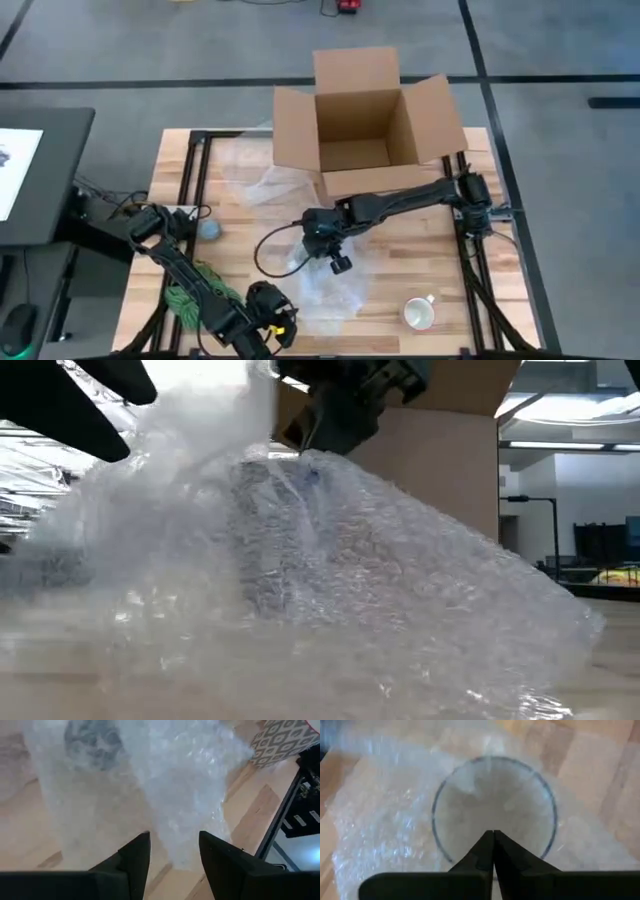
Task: Wrap mug
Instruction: Wrap the white blue mug with bubble wrap
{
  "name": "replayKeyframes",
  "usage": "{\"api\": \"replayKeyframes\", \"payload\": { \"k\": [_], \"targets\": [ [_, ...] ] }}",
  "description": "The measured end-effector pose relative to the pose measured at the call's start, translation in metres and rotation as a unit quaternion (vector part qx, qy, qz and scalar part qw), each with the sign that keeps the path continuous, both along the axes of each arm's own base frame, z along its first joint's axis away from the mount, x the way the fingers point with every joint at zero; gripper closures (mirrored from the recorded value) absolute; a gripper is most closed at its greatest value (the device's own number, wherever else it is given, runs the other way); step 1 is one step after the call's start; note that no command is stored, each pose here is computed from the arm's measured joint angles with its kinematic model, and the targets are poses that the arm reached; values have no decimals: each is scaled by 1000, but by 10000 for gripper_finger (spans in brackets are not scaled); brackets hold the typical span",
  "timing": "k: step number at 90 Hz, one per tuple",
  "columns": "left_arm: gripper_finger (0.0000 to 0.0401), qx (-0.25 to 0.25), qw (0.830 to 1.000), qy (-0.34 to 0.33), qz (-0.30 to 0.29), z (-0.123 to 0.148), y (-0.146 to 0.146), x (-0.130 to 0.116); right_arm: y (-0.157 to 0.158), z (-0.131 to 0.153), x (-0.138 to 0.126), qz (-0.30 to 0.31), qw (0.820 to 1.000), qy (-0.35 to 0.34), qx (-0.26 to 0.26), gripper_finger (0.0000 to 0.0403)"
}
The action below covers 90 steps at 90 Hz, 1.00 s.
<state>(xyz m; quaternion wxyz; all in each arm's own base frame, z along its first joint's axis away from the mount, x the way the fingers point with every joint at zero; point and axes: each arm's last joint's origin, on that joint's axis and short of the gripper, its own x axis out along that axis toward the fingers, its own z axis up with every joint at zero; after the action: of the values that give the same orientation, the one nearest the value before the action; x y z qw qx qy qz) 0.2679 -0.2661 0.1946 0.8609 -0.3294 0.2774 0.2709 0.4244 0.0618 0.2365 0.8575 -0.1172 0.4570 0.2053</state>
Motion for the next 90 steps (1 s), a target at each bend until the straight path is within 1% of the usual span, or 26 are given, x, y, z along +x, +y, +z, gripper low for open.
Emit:
{"api": "replayKeyframes", "payload": {
  "k": [10, 25, 42, 53, 67, 78, 90],
  "targets": [
    [253, 34, 999, -2, -7, 0, 4, 3, 3, -6, 4, 3, 1000, -4, 2, 403],
    [253, 90, 996, -2, -5, 1, 15, 10, 5, -43, 11, 16, 998, 56, 16, 403],
    [253, 161, 987, 0, -5, 3, 29, 22, 4, -63, 13, 14, 995, 95, 12, 403],
    [253, 176, 984, 7, -3, 3, 37, 28, 1, -63, 14, 16, 996, 89, 11, 403],
    [253, 181, 983, 10, -5, 3, 38, 29, 1, -51, 11, 18, 997, 75, 11, 403],
    [253, 179, 984, 9, -5, 3, 37, 29, 1, -39, 7, 18, 997, 73, 10, 403],
    [253, 178, 984, 7, -10, 3, 34, 27, 1, -15, 8, 19, 997, 72, 10, 403]
  ]
}}
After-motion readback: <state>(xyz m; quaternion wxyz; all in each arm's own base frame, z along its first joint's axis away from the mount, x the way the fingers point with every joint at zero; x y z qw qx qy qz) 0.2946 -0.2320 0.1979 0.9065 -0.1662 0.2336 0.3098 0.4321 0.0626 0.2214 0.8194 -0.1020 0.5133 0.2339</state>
